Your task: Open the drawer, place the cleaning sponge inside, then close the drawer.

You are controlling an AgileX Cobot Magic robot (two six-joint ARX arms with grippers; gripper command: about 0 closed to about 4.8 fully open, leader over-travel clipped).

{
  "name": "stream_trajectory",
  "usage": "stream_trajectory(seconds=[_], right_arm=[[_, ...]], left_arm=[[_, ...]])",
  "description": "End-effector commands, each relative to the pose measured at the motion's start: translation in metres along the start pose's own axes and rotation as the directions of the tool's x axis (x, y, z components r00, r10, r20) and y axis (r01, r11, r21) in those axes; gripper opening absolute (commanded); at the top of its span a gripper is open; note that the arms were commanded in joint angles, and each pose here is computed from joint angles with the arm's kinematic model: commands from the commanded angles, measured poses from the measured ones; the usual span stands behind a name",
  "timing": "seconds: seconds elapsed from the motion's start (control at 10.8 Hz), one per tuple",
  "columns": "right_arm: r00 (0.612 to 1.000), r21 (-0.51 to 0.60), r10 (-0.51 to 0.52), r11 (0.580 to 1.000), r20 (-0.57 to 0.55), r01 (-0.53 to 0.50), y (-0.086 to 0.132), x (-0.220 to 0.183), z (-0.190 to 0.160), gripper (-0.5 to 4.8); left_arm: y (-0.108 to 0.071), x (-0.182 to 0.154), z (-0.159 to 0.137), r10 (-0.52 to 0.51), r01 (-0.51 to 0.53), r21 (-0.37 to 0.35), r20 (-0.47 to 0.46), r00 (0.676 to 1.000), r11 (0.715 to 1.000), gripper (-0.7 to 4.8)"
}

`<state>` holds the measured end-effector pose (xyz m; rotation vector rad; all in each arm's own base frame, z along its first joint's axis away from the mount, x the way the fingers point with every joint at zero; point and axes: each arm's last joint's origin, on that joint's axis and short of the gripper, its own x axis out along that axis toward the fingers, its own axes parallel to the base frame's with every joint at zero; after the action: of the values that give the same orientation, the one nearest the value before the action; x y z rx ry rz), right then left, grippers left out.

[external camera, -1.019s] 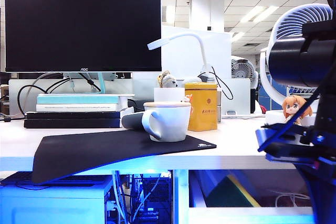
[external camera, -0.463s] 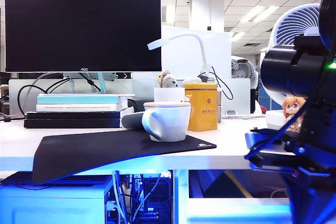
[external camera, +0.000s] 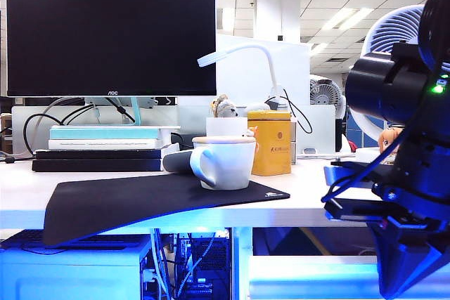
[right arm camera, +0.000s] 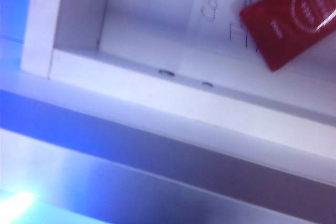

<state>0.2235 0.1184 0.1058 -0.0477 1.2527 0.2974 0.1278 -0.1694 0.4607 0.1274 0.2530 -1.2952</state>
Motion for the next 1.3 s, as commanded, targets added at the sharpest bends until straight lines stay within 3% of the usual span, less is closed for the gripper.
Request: stream_trajectory(seconds=[0.09, 0.83, 1.3], right_arm=[[0.996, 0.0, -0.003, 1.0, 0.093, 0.003, 0.002, 0.0, 0.009, -0.05], [0.976, 0.007, -0.038, 0.999, 0.214, 0.038, 0.002, 0.011, 0.023, -0.05], [0.966, 0.022, -0.06, 0.998, 0.253, 0.056, -0.001, 0.011, 0.029, -0.05]], left_arm=[[-0.001, -0.001, 0.002, 0.0, 0.0, 0.002, 0.012, 1.0, 1.0, -0.06], [-0.001, -0.002, -0.001, -0.002, 0.002, -0.028, -0.013, 1.0, 1.0, -0.06], [-0.003, -0.005, -0.02, 0.006, -0.027, -0.104, -0.203, 0.979, 0.994, -0.06]])
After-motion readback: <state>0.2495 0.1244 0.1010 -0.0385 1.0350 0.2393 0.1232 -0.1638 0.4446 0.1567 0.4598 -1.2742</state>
